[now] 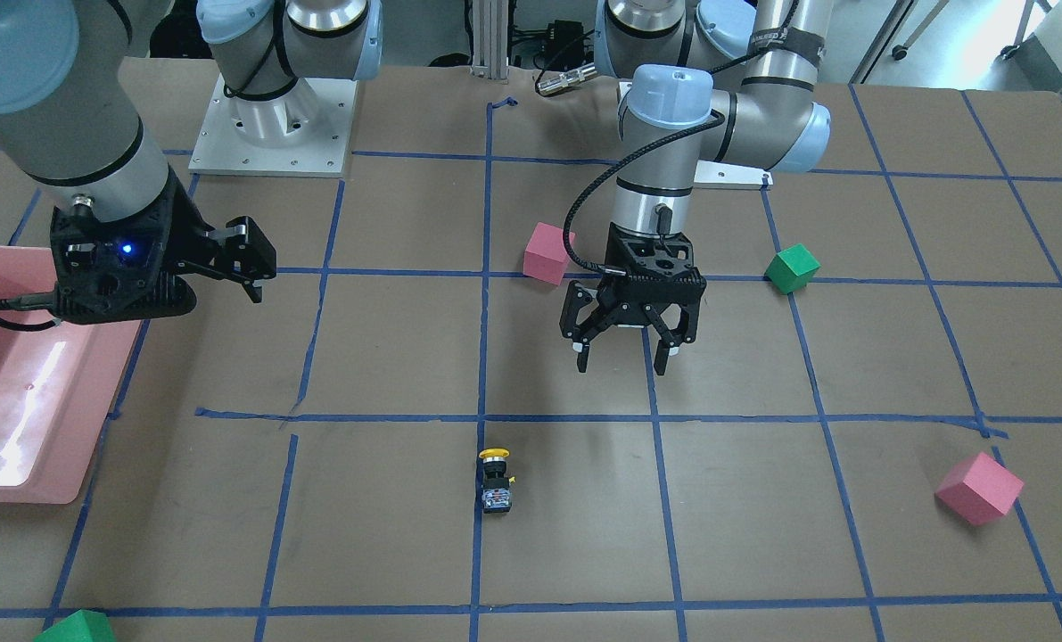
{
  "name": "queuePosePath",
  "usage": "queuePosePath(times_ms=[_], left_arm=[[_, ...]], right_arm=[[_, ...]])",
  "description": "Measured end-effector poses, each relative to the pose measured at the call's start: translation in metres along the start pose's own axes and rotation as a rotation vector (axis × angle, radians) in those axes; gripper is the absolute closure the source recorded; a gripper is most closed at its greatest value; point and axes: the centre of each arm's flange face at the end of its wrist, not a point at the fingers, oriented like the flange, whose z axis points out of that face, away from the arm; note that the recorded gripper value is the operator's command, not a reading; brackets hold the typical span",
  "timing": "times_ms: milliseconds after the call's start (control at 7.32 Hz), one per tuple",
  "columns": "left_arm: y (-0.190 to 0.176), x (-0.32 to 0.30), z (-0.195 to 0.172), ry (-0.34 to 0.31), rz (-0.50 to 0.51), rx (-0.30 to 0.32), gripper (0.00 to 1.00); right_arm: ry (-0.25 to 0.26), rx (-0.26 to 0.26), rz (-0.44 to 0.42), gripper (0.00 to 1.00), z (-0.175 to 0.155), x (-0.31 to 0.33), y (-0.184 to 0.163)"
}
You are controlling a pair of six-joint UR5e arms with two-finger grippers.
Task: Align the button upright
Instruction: 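Reach the left gripper toward the button lying on its side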
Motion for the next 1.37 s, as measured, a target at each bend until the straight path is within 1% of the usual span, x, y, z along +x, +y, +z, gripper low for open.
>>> queuePosePath(times_ms=[137,410,546,820,956,1093,1366], left_arm=[[0.003,0.003,0.009,0.005,-0.005,0.000,0.00],[0.009,0.018,0.034,0.026,-0.003,0.040,0.00],[0.010,0.028,0.048,0.027,0.010,0.057,0.00],[0.018,0.065,0.079,-0.025,0.047,0.085,0.00],[0.021,0.085,0.095,-0.034,0.043,0.097,0.00],[0.025,0.099,0.109,-0.029,0.034,0.117,0.00],[0.037,0.113,0.132,-0.005,0.009,0.157,0.00]], right_arm=[[0.003,0.002,0.000,0.00,0.000,0.001,0.000],[0.010,0.001,0.001,0.00,0.000,0.002,0.000],[0.016,0.000,0.001,0.00,0.001,0.002,0.000],[0.038,-0.005,0.000,0.00,0.001,0.004,0.000],[0.053,-0.009,-0.001,0.00,0.001,0.005,0.001],[0.067,-0.012,-0.002,0.00,0.001,0.007,0.001],[0.074,-0.013,-0.002,0.00,0.002,0.007,0.001]])
